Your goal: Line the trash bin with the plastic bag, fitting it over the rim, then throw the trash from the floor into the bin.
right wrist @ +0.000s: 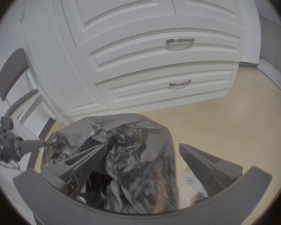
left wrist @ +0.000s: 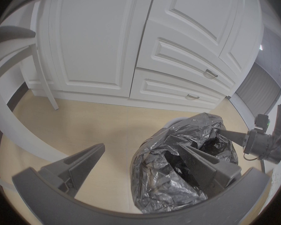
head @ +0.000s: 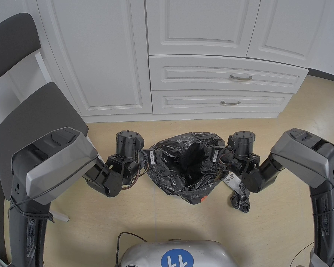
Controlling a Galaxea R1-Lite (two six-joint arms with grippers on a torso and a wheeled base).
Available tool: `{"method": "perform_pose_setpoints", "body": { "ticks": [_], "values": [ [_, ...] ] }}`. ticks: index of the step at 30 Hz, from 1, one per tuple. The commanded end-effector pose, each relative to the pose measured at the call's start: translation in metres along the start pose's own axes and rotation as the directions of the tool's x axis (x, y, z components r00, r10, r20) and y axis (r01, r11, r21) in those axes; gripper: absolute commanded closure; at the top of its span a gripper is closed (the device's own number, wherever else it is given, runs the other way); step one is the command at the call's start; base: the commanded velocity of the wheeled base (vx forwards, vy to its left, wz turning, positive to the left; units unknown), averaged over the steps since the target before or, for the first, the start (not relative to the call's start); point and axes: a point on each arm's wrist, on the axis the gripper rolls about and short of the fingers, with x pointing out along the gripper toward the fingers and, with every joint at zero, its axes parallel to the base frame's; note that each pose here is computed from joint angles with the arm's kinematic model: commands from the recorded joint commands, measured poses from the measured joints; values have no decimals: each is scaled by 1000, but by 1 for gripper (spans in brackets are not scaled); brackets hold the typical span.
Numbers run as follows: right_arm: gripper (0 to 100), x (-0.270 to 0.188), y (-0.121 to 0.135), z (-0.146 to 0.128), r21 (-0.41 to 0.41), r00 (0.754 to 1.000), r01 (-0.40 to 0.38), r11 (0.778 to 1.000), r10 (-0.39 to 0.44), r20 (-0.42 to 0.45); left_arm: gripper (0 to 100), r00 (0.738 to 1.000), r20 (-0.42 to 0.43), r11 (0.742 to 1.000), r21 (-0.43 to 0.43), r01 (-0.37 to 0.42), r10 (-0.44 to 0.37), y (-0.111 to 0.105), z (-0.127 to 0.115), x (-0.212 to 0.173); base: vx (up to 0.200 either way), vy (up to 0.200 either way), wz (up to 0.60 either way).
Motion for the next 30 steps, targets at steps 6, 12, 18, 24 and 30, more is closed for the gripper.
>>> {"method": "perform_pose_setpoints", "body": {
  "ticks": [6,12,18,24,30],
  "values": [
    [0,44,16,-32,186,997,0,983,-15,81,0,998,9,996,-67,-64,65,17,-22,42,0,0,0],
    [0,52,15,-29,227,989,-30,974,-5,149,0,994,47,991,-89,-96,100,29,-13,51,0,0,0],
    [0,51,8,-21,232,986,-22,973,-18,167,0,991,80,987,-129,-99,110,35,-5,56,0,0,0],
    [0,49,-5,-3,239,981,-12,971,-35,189,0,990,94,983,-160,-91,107,35,-3,59,0,0,0],
    [0,31,-11,6,224,991,-28,974,-2,132,0,989,104,981,-174,-83,102,32,-1,58,0,0,0]
  ]
}}
